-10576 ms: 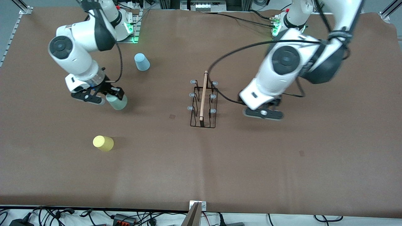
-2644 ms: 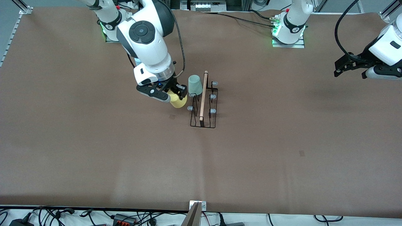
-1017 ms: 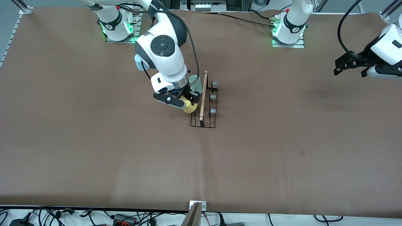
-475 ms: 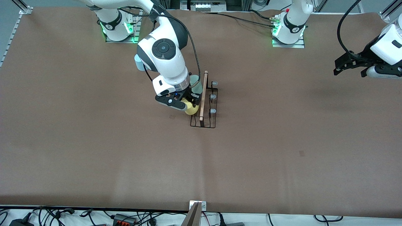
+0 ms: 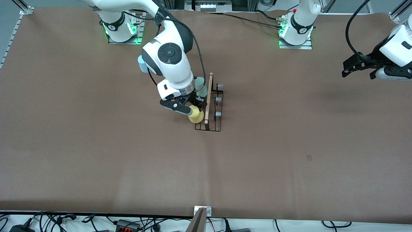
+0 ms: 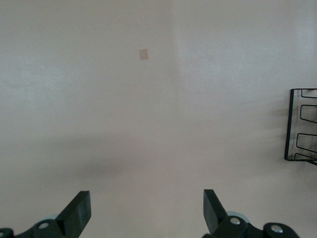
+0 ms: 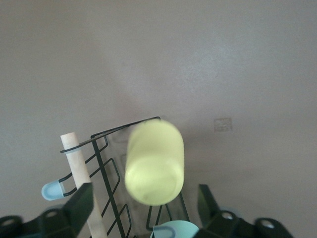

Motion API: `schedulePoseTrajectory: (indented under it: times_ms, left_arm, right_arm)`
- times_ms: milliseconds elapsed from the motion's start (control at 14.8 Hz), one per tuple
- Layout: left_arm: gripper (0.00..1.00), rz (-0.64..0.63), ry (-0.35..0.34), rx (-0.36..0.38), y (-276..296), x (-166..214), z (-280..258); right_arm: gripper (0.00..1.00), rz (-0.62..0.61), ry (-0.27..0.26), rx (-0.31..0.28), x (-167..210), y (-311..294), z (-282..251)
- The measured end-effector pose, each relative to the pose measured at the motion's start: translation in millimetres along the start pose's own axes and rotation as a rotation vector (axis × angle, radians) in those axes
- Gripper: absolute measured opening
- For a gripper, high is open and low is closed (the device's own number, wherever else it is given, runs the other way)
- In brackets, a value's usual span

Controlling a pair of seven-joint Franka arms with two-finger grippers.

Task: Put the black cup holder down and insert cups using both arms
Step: 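Carry the yellow cup to the rack and hang it on a peg, then open the right gripper and withdraw from the yellow cup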

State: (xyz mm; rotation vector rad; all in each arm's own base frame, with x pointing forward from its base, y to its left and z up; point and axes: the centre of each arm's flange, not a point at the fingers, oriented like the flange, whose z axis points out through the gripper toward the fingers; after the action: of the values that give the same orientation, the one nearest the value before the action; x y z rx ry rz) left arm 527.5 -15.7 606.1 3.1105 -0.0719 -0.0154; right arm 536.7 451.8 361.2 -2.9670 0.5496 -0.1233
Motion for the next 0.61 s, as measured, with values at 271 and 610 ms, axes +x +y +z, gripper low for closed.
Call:
schedulePoseTrajectory:
  times_ms: [271,610]
  left_arm:
    - [1.00,0.000,0.000,0.000,0.0,0.0,0.0]
    - [1.00,0.000,0.000,0.000,0.0,0.0,-0.2]
  right_arm:
    - [1.00,0.021,0.028,0.023,19.6,5.4,-20.4]
    - [1.00,-0.034,0.078,-0.039,85.6,70.4,-109.1]
